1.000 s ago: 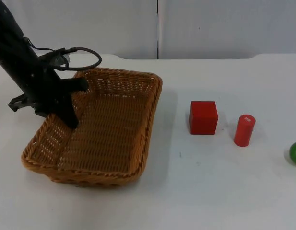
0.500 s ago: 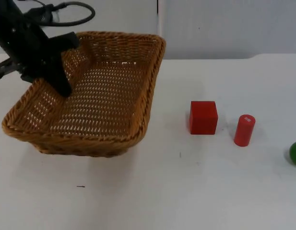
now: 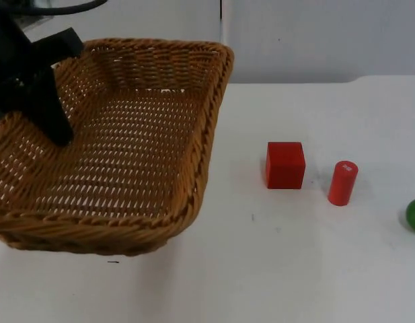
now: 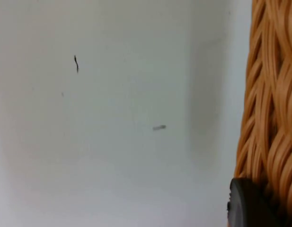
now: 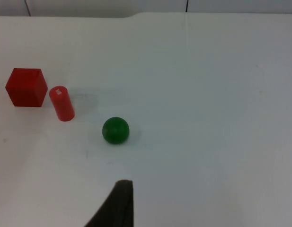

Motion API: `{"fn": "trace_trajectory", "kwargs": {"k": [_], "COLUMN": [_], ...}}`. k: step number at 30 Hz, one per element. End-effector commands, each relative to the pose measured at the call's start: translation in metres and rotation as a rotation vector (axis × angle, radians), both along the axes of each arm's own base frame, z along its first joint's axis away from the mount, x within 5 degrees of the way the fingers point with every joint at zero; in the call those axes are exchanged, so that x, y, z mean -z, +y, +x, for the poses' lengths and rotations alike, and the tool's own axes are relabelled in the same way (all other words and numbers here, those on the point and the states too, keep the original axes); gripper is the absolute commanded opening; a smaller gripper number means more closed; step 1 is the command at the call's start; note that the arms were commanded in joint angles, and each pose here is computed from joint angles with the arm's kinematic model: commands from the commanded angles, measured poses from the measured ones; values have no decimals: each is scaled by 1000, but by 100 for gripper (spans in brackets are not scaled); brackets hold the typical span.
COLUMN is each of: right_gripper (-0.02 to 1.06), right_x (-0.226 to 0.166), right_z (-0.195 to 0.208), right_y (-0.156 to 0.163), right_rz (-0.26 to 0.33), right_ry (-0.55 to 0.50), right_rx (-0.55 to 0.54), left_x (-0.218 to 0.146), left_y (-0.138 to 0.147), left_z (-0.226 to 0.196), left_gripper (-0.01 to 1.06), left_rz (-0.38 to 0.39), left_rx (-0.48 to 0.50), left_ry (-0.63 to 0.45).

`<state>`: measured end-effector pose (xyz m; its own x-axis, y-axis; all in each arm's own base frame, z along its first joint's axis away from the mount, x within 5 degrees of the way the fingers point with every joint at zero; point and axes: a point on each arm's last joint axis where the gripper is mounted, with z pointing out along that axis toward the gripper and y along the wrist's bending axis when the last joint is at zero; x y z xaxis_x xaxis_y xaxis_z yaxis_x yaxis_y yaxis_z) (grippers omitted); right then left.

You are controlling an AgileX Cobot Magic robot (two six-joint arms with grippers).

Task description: Pick up the basket with the left hand and place the object to the left of the red cylinder into the basket with the right hand.

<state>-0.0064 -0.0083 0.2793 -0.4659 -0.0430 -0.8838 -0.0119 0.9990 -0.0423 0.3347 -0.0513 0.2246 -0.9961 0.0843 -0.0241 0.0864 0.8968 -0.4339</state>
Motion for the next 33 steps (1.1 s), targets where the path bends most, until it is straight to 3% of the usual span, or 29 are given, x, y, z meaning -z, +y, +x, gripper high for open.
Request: {"fn": "trace_trajectory", "kwargs": {"k": [1, 19, 33], "right_gripper": [104, 104, 104], "right_x": [-1, -1, -1], "right_z": [0, 0, 0], "right_y": [0, 0, 0], "right_rz": [-9, -6, -6], "right_ry": [-11, -10, -10], "right_rx": [-7, -9, -9], "left_x": [-11, -65, -64], "left_y": [-3, 2, 4], "left_z": [-11, -78, -84], "left_gripper": [0, 0, 0], "left_rz": [-19, -8, 12], "left_rx": [-3, -31, -40], "left_ry": [-11, -135, -129]}}
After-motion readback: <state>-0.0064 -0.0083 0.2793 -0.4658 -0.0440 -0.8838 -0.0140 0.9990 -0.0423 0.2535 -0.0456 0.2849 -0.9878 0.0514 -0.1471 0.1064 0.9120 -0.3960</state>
